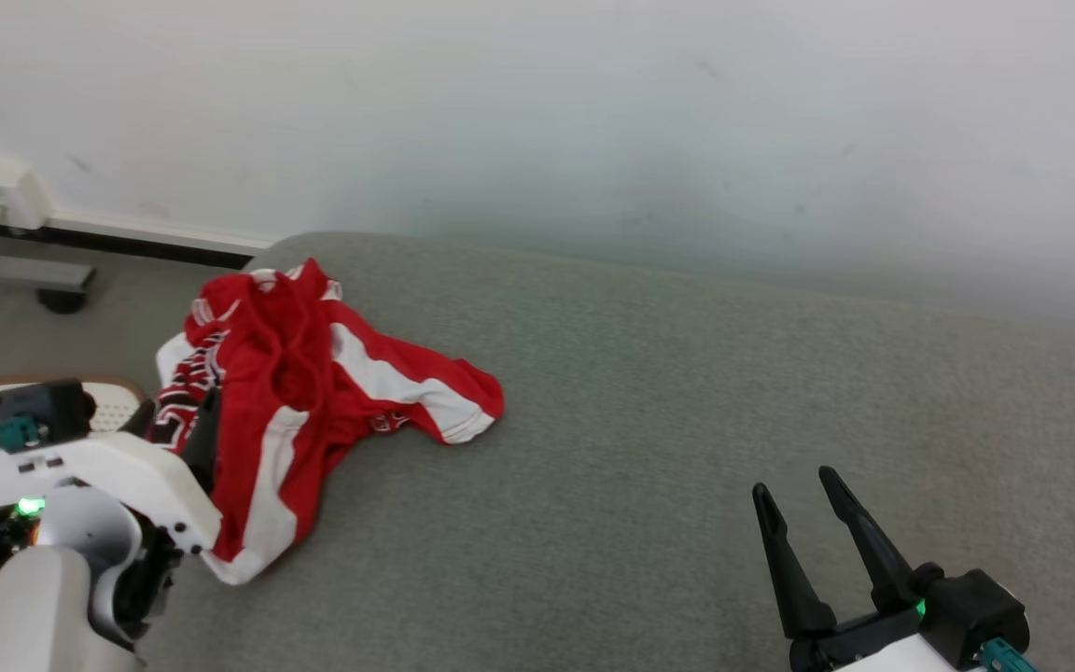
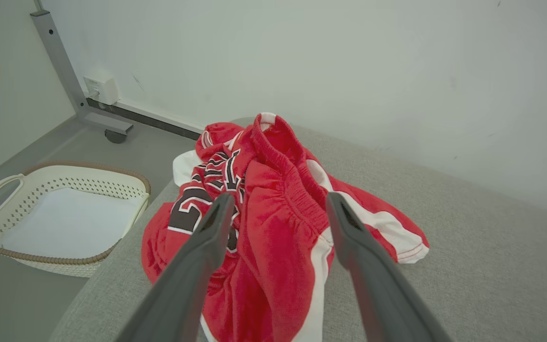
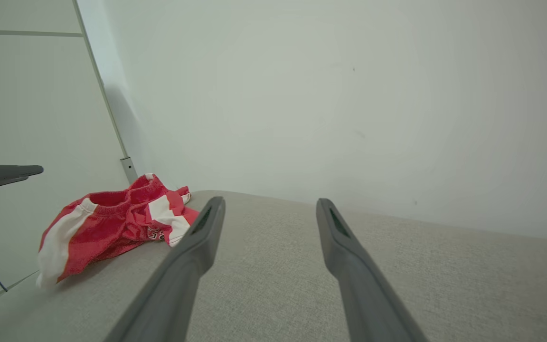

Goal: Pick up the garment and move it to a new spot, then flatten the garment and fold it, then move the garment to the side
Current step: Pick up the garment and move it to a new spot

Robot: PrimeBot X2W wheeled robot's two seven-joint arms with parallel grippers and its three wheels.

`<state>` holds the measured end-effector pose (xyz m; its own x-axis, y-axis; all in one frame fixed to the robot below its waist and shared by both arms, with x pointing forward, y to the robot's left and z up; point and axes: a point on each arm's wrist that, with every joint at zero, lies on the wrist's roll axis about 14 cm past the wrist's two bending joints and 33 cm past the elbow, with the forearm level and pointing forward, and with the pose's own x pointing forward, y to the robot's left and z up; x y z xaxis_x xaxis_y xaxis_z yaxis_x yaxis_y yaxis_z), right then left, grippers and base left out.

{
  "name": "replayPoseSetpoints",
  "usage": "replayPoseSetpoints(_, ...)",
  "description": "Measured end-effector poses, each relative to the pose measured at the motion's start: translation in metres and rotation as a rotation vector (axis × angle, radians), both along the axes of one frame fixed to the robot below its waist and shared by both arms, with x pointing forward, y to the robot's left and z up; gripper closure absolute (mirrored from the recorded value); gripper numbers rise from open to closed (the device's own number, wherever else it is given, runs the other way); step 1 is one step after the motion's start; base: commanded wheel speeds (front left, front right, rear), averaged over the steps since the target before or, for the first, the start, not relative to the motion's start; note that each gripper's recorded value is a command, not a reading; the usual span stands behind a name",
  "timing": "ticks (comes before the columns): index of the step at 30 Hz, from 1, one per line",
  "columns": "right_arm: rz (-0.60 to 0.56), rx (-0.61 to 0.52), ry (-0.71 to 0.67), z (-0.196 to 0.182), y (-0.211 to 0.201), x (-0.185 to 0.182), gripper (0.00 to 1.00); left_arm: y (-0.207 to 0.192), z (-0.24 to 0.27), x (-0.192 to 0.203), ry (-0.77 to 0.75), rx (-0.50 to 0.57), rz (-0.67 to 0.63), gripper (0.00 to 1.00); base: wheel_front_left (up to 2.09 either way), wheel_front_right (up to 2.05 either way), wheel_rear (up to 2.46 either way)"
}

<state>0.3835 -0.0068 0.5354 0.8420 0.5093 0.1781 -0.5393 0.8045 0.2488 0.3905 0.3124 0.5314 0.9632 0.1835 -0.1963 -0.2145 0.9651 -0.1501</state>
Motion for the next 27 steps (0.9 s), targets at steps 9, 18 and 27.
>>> replayPoseSetpoints(9,-0.095,-0.001,0.019,-0.007,-0.032,0.012,0.0,-0.02,-0.068,0.026,0.299,-0.063,-0.085,0.0,0.0,0.0,0.0)
replayPoseSetpoints(18,-0.17,-0.002,0.044,-0.016,-0.058,0.018,0.0,-0.036,-0.123,0.029,0.453,-0.095,-0.115,1.0,0.0,0.0,0.0)
replayPoseSetpoints(27,-0.177,0.002,0.012,-0.004,-0.06,0.014,0.0,-0.033,-0.097,0.036,0.357,-0.024,-0.136,1.0,0.0,0.0,0.0)
